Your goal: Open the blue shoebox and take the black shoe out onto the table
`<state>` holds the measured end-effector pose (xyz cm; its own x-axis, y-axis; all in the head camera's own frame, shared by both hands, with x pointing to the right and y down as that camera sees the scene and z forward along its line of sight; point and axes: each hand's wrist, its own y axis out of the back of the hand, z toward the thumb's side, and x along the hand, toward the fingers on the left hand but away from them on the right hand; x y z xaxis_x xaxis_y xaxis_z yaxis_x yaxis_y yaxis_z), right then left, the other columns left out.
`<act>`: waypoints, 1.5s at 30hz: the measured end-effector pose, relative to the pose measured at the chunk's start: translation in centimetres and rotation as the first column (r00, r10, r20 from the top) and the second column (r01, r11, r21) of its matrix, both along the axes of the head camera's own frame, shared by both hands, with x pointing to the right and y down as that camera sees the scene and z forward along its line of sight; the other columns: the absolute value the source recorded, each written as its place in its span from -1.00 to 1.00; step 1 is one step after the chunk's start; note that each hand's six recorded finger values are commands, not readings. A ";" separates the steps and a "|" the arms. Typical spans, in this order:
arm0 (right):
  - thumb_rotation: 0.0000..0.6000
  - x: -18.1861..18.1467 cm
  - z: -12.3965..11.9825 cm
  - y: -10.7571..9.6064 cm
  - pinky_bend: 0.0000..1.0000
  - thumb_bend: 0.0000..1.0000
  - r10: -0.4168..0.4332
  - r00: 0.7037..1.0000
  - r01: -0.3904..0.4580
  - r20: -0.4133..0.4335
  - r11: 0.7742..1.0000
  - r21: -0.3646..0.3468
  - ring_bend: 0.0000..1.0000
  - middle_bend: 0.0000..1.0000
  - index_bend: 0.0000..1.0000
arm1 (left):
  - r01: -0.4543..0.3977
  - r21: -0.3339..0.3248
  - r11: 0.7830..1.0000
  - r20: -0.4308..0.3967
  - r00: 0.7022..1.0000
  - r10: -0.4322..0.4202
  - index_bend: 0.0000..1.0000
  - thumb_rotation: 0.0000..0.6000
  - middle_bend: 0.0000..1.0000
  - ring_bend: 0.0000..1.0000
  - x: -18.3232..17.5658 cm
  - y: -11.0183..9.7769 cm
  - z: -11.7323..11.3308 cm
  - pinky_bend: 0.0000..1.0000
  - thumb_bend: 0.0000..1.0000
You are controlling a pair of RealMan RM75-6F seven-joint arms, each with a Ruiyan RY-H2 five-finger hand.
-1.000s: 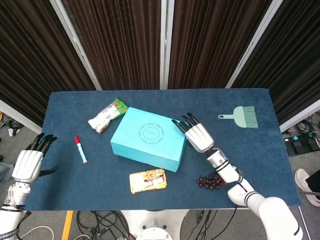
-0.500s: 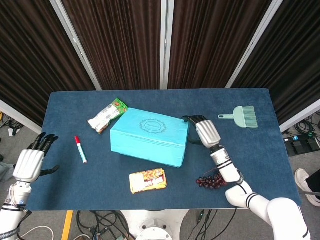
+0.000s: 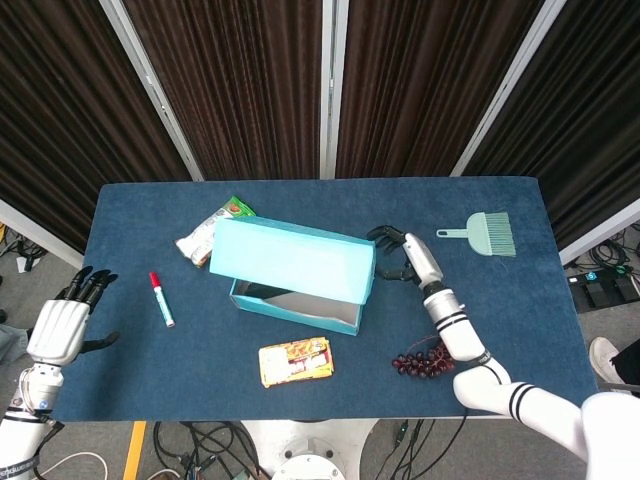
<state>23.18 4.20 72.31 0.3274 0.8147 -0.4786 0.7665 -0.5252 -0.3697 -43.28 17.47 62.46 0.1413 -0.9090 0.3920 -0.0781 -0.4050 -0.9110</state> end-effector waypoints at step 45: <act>1.00 5.9 -2.4 -1.6 -1.00 -1.00 0.457 0.824 -0.349 0.337 0.876 -0.333 -1.00 -1.00 -1.00 | -0.006 -0.012 1.000 -0.009 1.000 0.006 -0.71 1.00 -0.73 -0.88 0.2 0.1 0.2 -0.31 -0.78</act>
<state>29.05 2.64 69.92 0.1990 0.7879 -0.5827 0.9799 -0.1680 0.1074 -43.12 17.55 62.67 0.1500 -0.9035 0.4016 -0.0838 -0.4163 -0.9053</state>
